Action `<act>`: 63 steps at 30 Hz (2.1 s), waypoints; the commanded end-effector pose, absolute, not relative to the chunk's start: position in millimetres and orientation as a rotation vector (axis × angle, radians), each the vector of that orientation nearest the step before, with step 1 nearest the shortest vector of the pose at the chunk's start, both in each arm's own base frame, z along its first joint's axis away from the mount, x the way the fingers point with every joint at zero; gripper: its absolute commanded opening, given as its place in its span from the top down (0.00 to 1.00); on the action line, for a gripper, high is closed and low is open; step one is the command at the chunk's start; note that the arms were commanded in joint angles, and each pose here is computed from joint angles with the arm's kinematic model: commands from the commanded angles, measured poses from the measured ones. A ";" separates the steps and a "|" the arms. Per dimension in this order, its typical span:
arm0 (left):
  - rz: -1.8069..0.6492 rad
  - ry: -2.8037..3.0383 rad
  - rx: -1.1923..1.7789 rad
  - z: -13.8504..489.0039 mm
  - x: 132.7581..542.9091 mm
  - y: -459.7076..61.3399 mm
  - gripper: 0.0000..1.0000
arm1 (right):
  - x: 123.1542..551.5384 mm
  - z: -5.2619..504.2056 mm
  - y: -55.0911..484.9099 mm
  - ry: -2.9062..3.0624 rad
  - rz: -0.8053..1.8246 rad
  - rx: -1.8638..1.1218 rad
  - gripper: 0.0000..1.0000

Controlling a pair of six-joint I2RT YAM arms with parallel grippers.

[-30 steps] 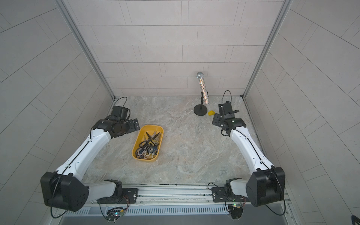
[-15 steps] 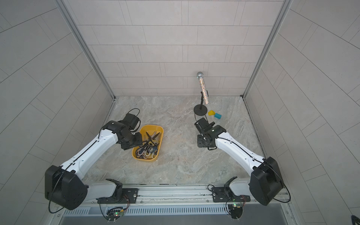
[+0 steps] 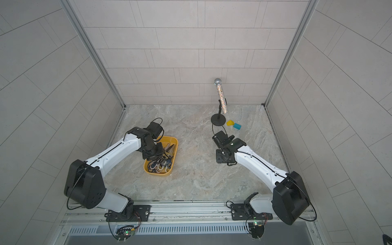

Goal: Take the scissors out of the storage box
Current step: Pick up the scissors from the storage box.

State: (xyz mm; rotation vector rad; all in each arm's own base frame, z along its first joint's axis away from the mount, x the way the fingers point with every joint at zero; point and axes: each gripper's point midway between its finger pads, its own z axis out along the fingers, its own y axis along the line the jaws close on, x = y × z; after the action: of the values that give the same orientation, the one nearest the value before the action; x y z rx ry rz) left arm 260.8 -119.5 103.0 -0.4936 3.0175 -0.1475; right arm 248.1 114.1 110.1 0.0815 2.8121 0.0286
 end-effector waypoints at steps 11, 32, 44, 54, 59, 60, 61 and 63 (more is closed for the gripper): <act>-0.030 3.024 -0.509 81.4 275.6 -129.5 0.65 | 251.5 107.7 109.3 2.784 -0.022 0.041 0.53; 0.038 3.070 -0.539 50.0 263.5 -123.9 0.84 | 251.5 93.1 114.0 2.828 -0.037 -0.075 0.52; 0.069 3.060 -0.498 67.1 258.5 -115.7 1.00 | 252.2 97.2 115.7 2.819 -0.021 -0.079 0.52; 0.012 2.990 -0.415 117.2 249.8 -108.7 1.00 | 265.9 111.8 124.4 2.784 0.021 -0.064 0.52; -0.131 2.912 -0.321 148.5 268.0 -131.5 1.00 | 268.8 109.3 110.1 2.803 0.018 0.049 0.52; -0.166 2.896 -0.294 154.6 274.5 -140.6 1.00 | 268.6 107.2 108.0 2.817 0.047 0.081 0.52; -0.184 2.885 -0.258 158.8 280.2 -149.9 1.00 | 269.0 105.7 104.6 2.826 0.069 0.118 0.52; -0.197 2.868 -0.182 164.0 292.0 -168.5 1.00 | 269.8 102.9 96.9 2.848 0.100 0.197 0.52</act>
State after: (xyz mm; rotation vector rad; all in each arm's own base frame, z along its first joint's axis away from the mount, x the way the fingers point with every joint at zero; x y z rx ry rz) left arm 277.8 -145.1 153.6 -0.3012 2.8981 -0.1554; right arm 273.7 104.3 107.9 0.1036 2.8028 0.0674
